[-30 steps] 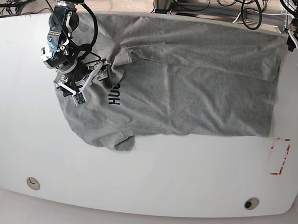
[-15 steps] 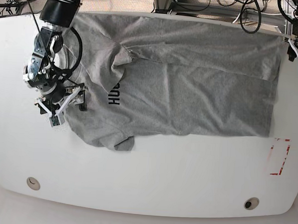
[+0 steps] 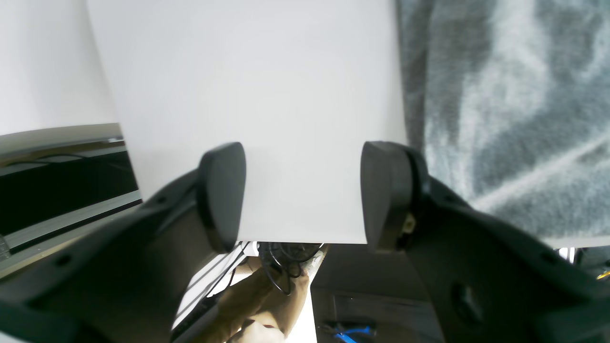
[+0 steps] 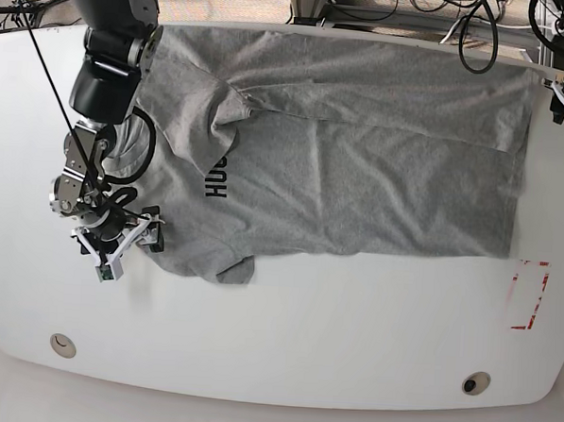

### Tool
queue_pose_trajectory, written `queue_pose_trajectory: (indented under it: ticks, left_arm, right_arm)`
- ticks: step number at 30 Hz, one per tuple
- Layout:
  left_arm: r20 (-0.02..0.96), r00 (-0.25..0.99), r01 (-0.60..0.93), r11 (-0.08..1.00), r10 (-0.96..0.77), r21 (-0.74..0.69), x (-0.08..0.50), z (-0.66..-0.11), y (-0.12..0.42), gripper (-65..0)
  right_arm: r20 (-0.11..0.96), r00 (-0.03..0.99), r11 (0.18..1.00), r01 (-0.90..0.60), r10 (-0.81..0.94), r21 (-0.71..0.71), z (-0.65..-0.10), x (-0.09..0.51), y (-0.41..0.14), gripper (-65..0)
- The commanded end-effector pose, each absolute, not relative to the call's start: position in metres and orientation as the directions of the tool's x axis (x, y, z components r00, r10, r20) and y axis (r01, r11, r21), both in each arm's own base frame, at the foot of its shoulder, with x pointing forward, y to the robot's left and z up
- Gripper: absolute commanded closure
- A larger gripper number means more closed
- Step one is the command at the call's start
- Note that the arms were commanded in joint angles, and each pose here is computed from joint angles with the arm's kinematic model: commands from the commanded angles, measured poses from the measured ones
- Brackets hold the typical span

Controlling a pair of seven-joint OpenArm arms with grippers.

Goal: Fold the T-shirt properly
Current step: 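Drag the grasped fabric with the right gripper toward the shirt's hem corner, then move the left gripper to the hem corner and grasp it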

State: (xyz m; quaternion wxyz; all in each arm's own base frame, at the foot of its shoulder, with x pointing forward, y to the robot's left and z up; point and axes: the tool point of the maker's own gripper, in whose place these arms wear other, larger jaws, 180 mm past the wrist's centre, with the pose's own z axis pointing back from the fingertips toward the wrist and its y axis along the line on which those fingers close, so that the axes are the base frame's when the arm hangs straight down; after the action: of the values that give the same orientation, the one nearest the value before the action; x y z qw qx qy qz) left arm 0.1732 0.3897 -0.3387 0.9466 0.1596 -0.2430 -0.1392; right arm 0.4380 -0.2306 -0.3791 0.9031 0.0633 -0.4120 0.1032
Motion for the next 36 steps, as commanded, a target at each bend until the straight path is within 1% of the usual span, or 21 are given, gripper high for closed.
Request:
queue_pose_trajectory:
  ticks: [1, 7, 15, 17, 18, 20, 21, 23, 24, 25, 27, 28, 29, 31, 34, 36]
  left_arm:
    - [0.427, 0.829, 0.186, 0.898, -0.362, 0.399, 0.179, -0.327, 0.395, -35.8]
    - [0.44, 0.832, 0.147, 0.899, -0.338, 0.414, 0.176, -0.32, 0.405, -35.8]
    - [0.502, 0.801, 0.096, 0.897, -0.327, 0.431, 0.196, -0.303, 0.411, -35.8]
    - [0.526, 0.785, 0.082, 0.897, -0.327, 0.435, 0.205, -0.297, 0.412, -35.8]
    - [0.538, 0.777, 0.075, 0.896, -0.327, 0.437, 0.21, -0.293, 0.412, -35.8]
    - [0.559, 0.762, 0.066, 0.897, -0.328, 0.437, 0.219, -0.288, 0.411, -35.8]
    - [0.575, 0.748, 0.059, 0.897, -0.33, 0.438, 0.226, -0.284, 0.41, -36.3]
    - [0.602, 0.728, 0.044, 0.898, -0.33, 0.438, 0.236, -0.276, 0.41, -36.5]
    - [0.624, 0.707, 0.037, 0.898, -0.333, 0.438, 0.246, -0.269, 0.408, -37.6]
    - [0.638, 0.694, 0.036, 0.9, -0.335, 0.434, 0.254, -0.266, 0.405, -39.0]
    - [0.666, 0.67, 0.042, 0.913, -0.327, 0.406, 0.271, -0.266, 0.396, -44.4]
    - [0.675, 0.663, 0.045, 0.917, -0.323, 0.396, 0.277, -0.267, 0.393, -46.7]
    - [0.683, 0.658, 0.048, 0.922, -0.319, 0.384, 0.283, -0.268, 0.391, -48.9]
    - [0.71, 0.638, 0.036, 0.933, -0.298, 0.359, 0.299, -0.265, 0.387, -51.7]
    - [0.771, 0.619, -0.084, 0.963, -0.15, 0.255, 0.322, -0.268, 0.39, -52.2]
    - [0.789, 0.61, -0.134, 0.972, -0.072, 0.193, 0.337, -0.272, 0.389, -52.2]
  right_arm:
    - [0.793, 0.6, 0.975, -0.22, 0.111, 0.03, -0.363, 0.454, -0.244, -48.8]
    - [0.793, 0.607, 0.975, -0.201, 0.048, 0.095, -0.381, 0.456, -0.242, -48.8]
    - [0.798, 0.603, 0.973, -0.192, 0.014, 0.128, -0.393, 0.452, -0.238, -48.8]
    - [0.797, 0.604, 0.972, -0.193, 0.012, 0.131, -0.394, 0.451, -0.236, -47.7]
    - [0.797, 0.604, 0.972, -0.193, 0.012, 0.133, -0.394, 0.452, -0.235, -45.5]
    - [0.797, 0.604, 0.972, -0.194, 0.011, 0.134, -0.395, 0.451, -0.234, -38.4]
    - [0.797, 0.604, 0.972, -0.194, 0.011, 0.134, -0.395, 0.451, -0.234, -31.7]
    - [0.798, 0.603, 0.972, -0.194, 0.01, 0.134, -0.395, 0.451, -0.234, -22.8]
    - [0.798, 0.603, 0.972, -0.194, 0.01, 0.134, -0.395, 0.451, -0.234, -17.0]
    - [0.798, 0.603, 0.971, -0.195, 0.01, 0.136, -0.395, 0.451, -0.233, -13.5]
    - [0.798, 0.603, 0.971, -0.195, 0.01, 0.136, -0.395, 0.451, -0.233, -5.4]
    - [0.797, 0.604, 0.971, -0.195, 0.01, 0.136, -0.395, 0.451, -0.233, -2.9]
    - [0.796, 0.605, 0.971, -0.195, 0.01, 0.136, -0.395, 0.451, -0.233, -0.6]
    - [0.795, 0.607, 0.972, -0.195, 0.012, 0.134, -0.396, 0.451, -0.233, 0.0]
    - [0.794, 0.608, 0.972, -0.195, 0.012, 0.134, -0.396, 0.451, -0.233, 0.0]
    - [0.791, 0.612, 0.971, -0.196, 0.013, 0.136, -0.398, 0.449, -0.233, 0.0]
